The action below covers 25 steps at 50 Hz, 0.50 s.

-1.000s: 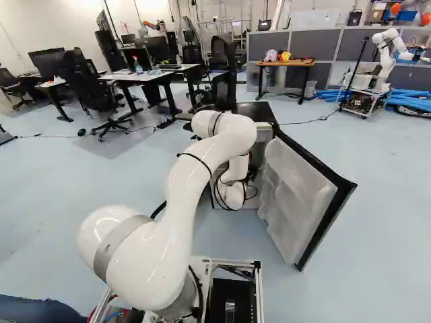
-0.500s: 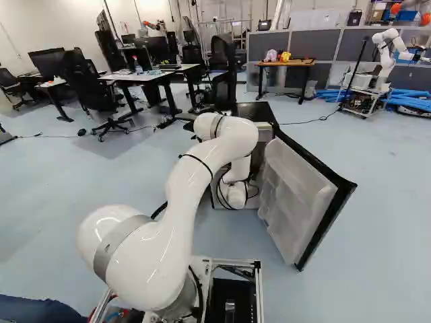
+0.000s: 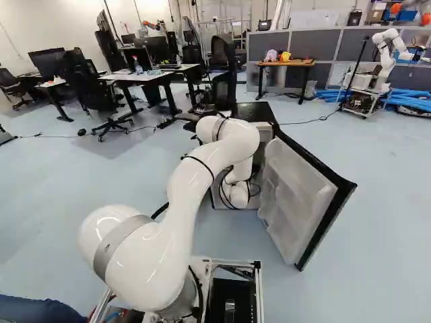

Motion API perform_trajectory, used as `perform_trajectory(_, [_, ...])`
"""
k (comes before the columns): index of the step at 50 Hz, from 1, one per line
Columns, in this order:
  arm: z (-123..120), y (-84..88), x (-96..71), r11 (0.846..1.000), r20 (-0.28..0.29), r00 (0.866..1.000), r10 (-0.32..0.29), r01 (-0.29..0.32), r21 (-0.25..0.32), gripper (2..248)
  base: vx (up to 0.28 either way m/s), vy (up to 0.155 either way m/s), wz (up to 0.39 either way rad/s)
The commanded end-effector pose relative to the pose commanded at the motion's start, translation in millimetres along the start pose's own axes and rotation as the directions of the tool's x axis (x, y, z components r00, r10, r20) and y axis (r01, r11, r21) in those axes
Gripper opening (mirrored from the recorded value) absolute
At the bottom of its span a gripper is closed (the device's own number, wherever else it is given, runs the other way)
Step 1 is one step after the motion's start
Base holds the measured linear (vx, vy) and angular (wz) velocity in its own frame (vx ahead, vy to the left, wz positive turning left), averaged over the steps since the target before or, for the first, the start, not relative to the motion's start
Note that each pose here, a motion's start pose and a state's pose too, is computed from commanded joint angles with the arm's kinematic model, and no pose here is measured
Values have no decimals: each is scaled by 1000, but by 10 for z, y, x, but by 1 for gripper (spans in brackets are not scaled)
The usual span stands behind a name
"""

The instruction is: Grab a drink from the fridge

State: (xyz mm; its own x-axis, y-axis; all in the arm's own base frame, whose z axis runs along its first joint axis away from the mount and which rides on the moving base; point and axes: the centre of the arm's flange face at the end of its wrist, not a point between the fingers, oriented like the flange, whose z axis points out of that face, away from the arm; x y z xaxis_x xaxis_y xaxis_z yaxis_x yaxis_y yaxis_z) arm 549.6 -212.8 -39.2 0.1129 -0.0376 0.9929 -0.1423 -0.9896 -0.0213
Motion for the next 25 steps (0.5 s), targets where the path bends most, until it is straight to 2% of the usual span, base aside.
perform_trajectory(25, [150, 69, -61, 999, -21, 1000, -10, 11, 35, 160, 0, 0, 0])
